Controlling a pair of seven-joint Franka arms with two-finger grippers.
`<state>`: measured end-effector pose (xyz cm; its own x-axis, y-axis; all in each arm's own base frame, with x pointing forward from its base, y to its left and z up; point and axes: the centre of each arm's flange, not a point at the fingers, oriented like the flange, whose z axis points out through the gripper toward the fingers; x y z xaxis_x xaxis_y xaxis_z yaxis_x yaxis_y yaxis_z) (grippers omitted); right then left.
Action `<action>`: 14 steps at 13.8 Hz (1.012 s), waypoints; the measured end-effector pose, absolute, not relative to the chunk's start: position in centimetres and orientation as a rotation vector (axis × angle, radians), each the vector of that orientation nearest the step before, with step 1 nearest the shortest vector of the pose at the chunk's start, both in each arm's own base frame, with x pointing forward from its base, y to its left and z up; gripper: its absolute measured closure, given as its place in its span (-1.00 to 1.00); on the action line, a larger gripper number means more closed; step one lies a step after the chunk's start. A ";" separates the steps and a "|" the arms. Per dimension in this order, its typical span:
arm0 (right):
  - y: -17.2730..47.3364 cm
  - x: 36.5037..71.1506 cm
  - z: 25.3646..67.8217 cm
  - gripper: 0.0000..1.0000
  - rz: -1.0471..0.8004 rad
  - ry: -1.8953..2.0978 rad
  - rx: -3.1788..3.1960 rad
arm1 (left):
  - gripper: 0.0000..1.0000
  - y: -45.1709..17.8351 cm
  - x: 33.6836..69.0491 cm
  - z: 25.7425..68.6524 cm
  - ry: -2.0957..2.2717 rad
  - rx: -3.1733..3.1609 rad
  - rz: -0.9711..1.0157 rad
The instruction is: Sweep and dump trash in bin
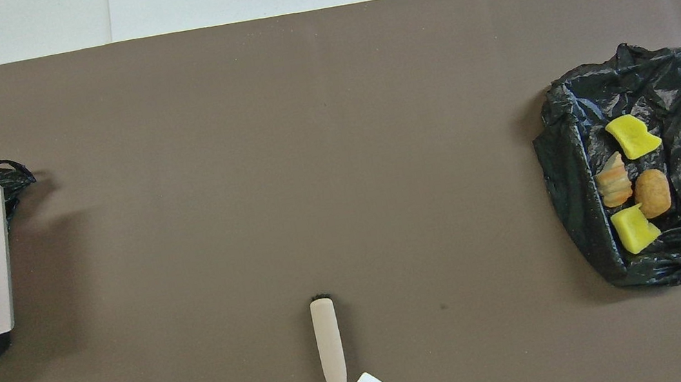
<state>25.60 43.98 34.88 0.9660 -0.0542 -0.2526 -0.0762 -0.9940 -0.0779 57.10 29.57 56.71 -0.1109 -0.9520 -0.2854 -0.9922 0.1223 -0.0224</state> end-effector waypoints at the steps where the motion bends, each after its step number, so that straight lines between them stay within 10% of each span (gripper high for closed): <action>1: 43.4 26.8 35.7 -0.10 0.365 0.136 -3.011 | 0.34 29.8 57.2 56.9 2.155 -1.894 0.297; 7: 37.2 35.0 44.9 -0.98 0.196 0.359 -2.878 | 0.34 29.2 58.3 57.6 1.916 -1.788 0.627; 14: 21.6 46.7 59.4 -1.00 0.036 0.277 -2.951 | 0.34 23.6 57.5 58.7 1.709 -1.594 0.849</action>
